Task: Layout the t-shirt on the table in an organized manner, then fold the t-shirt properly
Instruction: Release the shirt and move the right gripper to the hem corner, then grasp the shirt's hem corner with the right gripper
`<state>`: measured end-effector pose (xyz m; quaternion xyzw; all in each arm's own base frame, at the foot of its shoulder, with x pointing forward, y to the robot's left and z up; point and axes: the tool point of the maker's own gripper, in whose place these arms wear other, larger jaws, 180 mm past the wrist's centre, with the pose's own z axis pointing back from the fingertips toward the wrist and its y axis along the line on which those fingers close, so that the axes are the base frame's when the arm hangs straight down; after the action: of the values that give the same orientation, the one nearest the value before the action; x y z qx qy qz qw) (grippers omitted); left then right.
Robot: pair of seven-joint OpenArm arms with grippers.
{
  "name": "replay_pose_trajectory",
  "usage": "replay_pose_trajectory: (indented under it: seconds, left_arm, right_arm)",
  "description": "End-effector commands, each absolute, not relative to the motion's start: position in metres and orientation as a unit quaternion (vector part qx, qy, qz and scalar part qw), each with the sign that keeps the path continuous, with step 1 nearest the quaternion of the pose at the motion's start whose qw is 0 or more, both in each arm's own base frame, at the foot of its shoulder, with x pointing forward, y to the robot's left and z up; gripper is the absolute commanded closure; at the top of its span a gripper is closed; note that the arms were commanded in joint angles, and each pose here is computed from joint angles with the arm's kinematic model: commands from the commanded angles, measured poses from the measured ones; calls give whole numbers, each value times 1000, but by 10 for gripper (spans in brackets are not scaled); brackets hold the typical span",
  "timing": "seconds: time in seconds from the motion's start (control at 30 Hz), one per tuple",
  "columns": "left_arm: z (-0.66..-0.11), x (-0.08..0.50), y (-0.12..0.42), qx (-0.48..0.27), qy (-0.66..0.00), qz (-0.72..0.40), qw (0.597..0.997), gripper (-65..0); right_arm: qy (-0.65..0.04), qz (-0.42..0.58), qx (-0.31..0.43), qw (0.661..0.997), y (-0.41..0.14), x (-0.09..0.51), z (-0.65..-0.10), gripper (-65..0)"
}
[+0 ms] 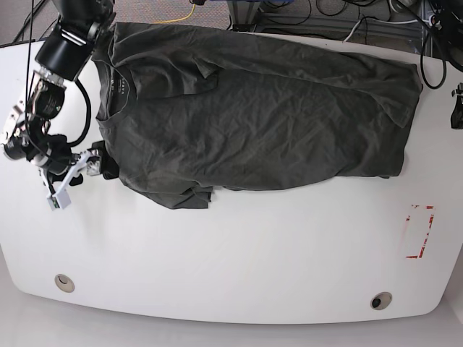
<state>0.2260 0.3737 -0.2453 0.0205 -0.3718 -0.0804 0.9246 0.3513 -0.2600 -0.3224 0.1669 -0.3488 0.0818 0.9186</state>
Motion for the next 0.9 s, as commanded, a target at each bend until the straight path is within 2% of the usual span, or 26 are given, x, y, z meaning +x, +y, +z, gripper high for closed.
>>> replay_pose_trajectory:
  seconds: [0.0,0.37,0.87]
  left_arm:
    - [-220,244,371,23,-416,-94,904,-379]
    - [-189,282,365,27,-477,-92,874,-379]
    - [-207,314,340,42,-451,-105,885,-379]
  right_arm:
    - [-388,87,188,898,-253,381,-302,-650]
    - [-380,100,258,882,-205,439,-312,-650]
    - [-342,59,287,893,-184,448,-374,-650]
